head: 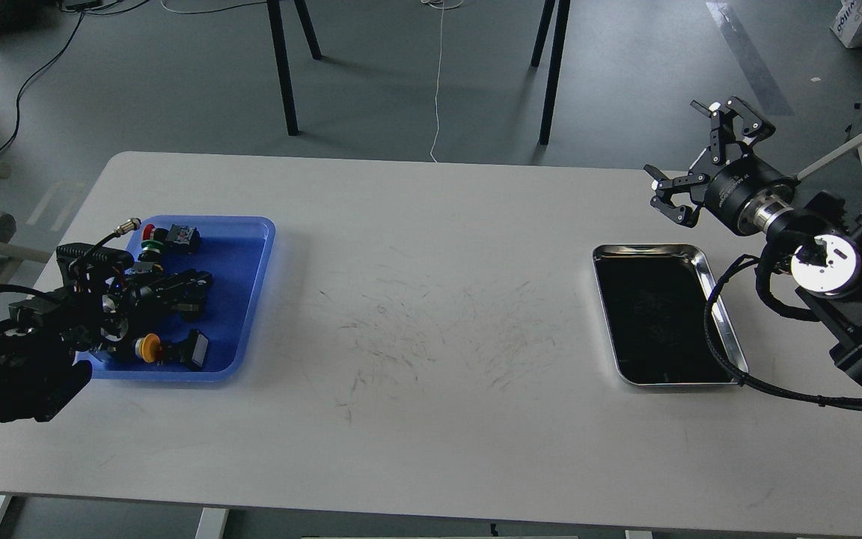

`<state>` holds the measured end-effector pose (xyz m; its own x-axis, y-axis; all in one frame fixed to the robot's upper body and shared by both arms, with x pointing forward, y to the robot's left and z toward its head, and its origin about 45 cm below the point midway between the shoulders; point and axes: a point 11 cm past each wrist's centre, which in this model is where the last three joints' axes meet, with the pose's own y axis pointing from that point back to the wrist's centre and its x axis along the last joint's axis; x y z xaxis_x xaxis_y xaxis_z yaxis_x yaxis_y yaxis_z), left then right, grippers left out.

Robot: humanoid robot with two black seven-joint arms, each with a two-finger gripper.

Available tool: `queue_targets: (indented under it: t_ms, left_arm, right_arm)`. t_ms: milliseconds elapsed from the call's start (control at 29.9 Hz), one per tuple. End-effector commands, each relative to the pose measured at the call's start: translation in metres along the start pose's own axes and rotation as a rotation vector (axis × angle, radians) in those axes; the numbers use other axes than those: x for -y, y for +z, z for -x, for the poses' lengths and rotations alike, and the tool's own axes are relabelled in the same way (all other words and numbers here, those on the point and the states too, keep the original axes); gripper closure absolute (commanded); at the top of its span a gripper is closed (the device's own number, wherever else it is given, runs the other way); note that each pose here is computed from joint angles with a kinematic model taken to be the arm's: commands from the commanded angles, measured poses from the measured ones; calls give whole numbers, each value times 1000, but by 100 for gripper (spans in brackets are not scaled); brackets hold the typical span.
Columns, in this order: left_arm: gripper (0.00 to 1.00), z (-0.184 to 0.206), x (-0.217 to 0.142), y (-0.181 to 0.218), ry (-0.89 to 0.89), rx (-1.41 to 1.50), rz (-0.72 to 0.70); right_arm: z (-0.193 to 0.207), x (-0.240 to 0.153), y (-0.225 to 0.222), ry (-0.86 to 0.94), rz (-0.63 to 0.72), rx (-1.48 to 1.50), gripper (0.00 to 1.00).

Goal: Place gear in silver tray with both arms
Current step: 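Grasp the black gear in the blue tray with the left gripper, then lift the black gear and carry it toward the table center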

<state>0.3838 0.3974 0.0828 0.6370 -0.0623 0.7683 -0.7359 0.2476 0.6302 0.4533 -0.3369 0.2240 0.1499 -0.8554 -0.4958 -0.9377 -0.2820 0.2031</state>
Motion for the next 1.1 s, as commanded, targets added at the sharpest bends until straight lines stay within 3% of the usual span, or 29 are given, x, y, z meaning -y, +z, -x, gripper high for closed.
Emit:
queue_targets:
  t_ms: [0,234,702,1069]
  left_arm:
    - [84,1,1,2,3,-22,5]
    - [91,1,2,2,-10,-46,2]
    - [92,-15,-20,-33,16,-125,-70]
    - [93,-38,-21,-34,50,-173,-66]
  right_arm:
    - [-1,0,0,1,1,0,1]
    - [-1,0,1,2,2,0,1]
    - [0,1,4,1,8,-10,1]
    - [0,0,3,2,7,-11,1]
